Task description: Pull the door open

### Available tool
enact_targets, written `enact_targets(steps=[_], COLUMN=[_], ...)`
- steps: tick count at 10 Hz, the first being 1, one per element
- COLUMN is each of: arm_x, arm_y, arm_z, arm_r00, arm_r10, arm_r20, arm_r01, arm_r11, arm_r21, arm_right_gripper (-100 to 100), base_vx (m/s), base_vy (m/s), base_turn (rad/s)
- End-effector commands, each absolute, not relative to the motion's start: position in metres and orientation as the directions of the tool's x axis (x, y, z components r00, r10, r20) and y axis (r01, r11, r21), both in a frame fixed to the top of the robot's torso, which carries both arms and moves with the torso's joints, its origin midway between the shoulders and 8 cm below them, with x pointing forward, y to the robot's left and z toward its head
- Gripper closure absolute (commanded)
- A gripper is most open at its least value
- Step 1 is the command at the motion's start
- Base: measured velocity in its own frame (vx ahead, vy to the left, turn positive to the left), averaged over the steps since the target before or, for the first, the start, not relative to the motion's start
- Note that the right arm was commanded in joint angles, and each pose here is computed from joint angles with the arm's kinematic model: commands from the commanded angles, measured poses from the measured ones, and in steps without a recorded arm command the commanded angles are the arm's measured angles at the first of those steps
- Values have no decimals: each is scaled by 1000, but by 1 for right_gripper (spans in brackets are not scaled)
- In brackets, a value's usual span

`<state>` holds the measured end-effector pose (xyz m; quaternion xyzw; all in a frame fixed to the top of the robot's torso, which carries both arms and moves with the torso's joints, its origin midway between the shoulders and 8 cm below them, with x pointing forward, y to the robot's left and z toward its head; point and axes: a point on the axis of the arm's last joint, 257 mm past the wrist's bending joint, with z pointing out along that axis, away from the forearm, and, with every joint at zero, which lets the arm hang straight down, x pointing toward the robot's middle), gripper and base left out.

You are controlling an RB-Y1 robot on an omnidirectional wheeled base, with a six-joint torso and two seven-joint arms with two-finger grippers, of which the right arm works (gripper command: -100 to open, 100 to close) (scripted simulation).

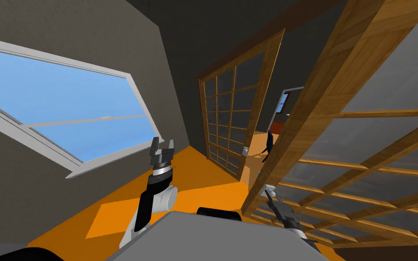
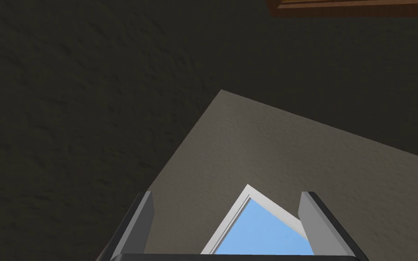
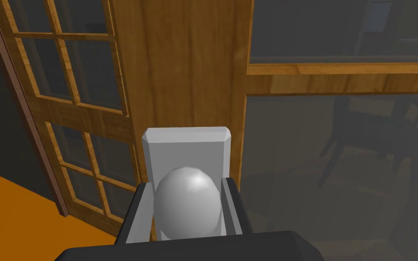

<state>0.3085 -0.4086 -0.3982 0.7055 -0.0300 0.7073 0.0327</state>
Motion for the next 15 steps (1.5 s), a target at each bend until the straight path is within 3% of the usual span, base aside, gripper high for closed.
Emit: enact_targets(steps=[1,15], arm_x=[299,271], arm_y=[-408,-402], arm_z=[-399,-400], arm_r00=[-1,5], arm_r10=[3,0], arm_r20=[1000,1000], arm_r01=[-67,42], arm_r11=[-998,-999], arm_r21=[3,-1], arm_right_gripper=[100,100], base_vx=[-251,-216], base_vy=[-51,-45], base_turn=[160,134])
